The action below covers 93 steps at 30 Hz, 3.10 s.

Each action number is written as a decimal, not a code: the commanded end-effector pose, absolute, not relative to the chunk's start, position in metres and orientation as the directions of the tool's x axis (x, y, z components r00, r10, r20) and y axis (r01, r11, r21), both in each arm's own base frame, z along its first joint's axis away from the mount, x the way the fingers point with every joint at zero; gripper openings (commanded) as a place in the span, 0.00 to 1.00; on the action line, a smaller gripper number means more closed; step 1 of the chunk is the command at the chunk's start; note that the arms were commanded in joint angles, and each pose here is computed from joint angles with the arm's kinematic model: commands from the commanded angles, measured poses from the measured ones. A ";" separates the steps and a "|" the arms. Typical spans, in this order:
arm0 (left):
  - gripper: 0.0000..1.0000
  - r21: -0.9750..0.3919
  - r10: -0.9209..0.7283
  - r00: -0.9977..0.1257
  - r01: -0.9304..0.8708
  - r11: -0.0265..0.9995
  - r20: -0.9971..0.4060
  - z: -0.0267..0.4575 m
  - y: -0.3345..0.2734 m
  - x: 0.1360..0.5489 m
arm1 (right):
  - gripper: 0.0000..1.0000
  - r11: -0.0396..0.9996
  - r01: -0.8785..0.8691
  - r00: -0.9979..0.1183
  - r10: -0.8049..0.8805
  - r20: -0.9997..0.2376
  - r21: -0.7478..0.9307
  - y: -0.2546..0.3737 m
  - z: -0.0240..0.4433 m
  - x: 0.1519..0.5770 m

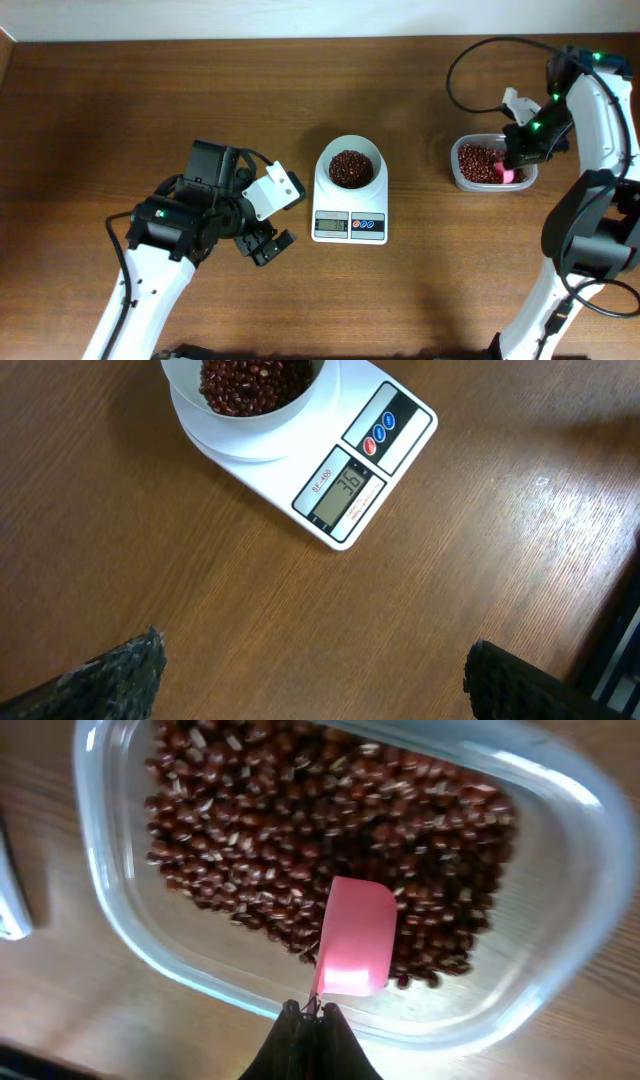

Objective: Scoop and weigh 50g on scale
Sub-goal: 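Scoop red beans with the right gripper, then carry the scoop with the right gripper over the white bowl, then tip the scoop to pour beans into the bowl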

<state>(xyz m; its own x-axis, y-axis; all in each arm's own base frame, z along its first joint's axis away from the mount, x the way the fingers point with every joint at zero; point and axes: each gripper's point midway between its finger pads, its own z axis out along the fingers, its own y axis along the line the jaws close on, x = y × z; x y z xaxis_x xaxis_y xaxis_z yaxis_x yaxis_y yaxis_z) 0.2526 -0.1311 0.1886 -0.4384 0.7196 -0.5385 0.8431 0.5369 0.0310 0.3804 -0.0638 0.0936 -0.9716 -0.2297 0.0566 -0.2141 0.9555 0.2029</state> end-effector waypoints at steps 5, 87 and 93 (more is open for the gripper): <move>0.99 0.053 0.716 -0.420 0.843 0.536 -0.558 0.198 -0.131 0.256 | 0.04 0.914 -0.234 -0.968 -0.251 0.006 0.332 -0.043 0.092 0.381; 0.99 0.054 0.716 -0.419 0.843 0.535 -0.558 0.198 -0.131 0.256 | 0.04 0.469 -0.566 -0.807 -0.483 -0.340 0.677 0.192 0.121 0.380; 0.99 0.054 0.716 -0.419 0.843 0.535 -0.558 0.198 -0.131 0.256 | 0.04 0.535 -0.627 -0.773 -0.514 -0.371 0.567 0.185 0.132 0.401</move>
<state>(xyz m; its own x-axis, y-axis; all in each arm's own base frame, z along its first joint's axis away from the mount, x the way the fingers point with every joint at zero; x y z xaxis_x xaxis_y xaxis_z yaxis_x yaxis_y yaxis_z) 0.2526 -0.1311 0.1886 -0.4384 0.7196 -0.5385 0.8431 0.5369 0.0310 0.3875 0.1875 0.1260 -0.8008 -0.4868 -0.3489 -0.5824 0.4969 0.6434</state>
